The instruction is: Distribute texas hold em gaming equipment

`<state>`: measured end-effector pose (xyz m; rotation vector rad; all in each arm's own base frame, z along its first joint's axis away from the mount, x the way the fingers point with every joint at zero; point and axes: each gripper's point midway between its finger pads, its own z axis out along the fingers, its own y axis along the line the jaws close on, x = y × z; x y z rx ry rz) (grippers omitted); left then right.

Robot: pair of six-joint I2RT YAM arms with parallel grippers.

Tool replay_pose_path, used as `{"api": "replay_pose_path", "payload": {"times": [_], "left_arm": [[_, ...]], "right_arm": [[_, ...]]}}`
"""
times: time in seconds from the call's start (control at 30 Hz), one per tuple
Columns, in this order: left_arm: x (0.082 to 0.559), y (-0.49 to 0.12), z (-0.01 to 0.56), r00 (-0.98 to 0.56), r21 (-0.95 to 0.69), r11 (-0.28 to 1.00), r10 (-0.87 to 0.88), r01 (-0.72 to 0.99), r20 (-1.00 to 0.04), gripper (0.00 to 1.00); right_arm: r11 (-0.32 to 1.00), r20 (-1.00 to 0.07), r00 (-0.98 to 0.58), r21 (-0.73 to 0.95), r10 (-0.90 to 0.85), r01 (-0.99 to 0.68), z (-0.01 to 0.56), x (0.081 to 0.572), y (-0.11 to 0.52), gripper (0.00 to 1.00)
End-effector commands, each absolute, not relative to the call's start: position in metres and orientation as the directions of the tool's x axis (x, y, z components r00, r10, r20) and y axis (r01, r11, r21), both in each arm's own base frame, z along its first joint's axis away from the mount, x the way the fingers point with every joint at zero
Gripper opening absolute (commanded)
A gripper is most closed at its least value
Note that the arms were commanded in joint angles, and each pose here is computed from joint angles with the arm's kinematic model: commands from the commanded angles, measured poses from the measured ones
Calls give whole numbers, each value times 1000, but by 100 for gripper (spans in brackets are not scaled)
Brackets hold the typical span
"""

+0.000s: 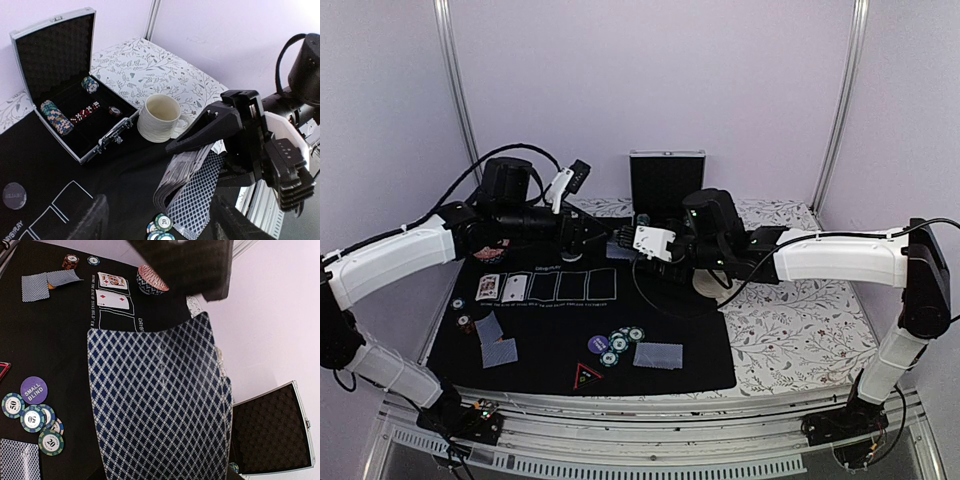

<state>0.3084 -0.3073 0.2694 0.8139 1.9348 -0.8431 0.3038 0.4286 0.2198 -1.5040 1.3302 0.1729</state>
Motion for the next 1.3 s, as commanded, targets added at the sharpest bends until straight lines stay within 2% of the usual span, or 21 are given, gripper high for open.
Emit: {"api": "replay_pose_path", "payload": {"times": [0.0,0.1,0.4,0.63,0.83,0.97,1.27], "left_arm": [[304,-297,284,-413,-277,530,156,802,-897,63],[297,-302,274,-450,-321,491,170,810,-877,51],[293,-314,263,-486,-377,426,182,823,-855,50],[297,-318,251,-512,-396,430,196,811,-836,39],[297,-319,252,-508,-395,421,199,816,-838,19],[294,-320,253,-504,-395,405,208,825,-839,0],[282,-310,278,-416,-317,382,209,868,-885,0]], "right_arm": [[200,-696,388,-604,-604,-772,233,303,434,42],[199,-697,390,-604,-602,-772,234,303,435,42],[201,-698,387,-602,-603,-772,234,303,434,42],[199,-697,388,-602,-603,-773,235,303,434,42],[199,-697,388,-603,-603,-773,234,303,434,42],[200,-696,386,-603,-605,-773,234,303,433,42],[212,-702,371,-594,-608,-776,232,306,425,42]]}}
